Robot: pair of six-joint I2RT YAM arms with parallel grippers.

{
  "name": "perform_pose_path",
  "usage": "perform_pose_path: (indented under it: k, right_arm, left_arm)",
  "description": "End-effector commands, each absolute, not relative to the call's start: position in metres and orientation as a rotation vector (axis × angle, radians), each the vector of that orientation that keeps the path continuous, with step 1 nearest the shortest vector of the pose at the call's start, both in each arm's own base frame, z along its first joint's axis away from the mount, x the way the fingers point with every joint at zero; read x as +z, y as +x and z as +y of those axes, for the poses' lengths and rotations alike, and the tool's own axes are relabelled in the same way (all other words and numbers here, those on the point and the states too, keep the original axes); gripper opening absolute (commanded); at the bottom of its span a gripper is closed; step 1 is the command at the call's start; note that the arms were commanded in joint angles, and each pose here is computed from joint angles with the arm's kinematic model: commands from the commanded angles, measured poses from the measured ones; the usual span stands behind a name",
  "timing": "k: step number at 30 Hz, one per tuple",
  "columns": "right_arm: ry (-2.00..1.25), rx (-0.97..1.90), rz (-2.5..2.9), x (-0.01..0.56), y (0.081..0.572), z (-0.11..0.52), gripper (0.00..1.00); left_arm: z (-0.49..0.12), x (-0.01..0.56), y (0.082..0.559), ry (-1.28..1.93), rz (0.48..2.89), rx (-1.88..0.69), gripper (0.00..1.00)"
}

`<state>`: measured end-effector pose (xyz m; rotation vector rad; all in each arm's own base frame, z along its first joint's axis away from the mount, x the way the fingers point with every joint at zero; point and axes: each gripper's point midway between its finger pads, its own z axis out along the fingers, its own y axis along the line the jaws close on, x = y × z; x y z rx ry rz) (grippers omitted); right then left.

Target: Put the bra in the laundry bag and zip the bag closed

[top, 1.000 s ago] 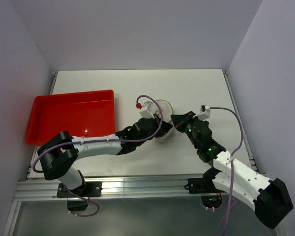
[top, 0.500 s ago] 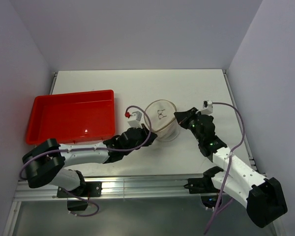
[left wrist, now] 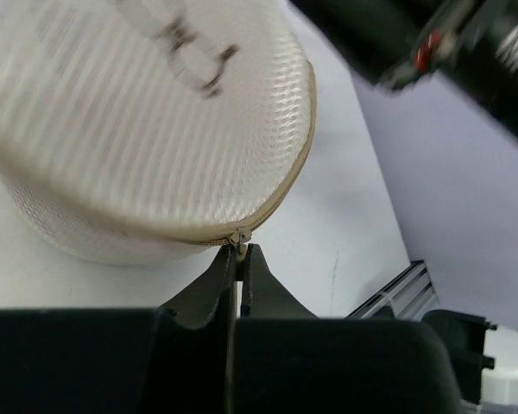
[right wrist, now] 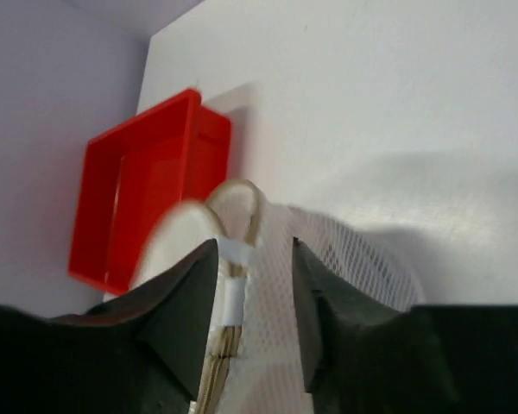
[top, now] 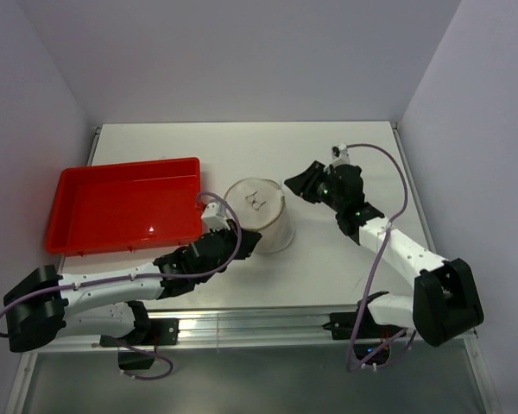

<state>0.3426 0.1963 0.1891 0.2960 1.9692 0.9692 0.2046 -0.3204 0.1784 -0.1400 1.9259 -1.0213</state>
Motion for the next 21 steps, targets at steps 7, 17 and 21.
perform_pose_path:
  k: [7,17,21]
  right_arm:
    - [0.244,0.805,1.931,0.216,0.341,0.179,0.89]
    - [0.349,0.798,1.869,0.201,0.256,0.16,0.78]
    - [0.313,0.818,1.928,0.191,0.252,0.169,0.74]
  left_arm:
    - [-0.351,0.203,0.215,-0.105,1.861,-1.032,0.0]
    - [-0.387,0.203,0.213,-0.042,1.849,-1.099,0.0]
    - [-0.394,0.206,0.212,-0.028,1.844,-1.112,0.0]
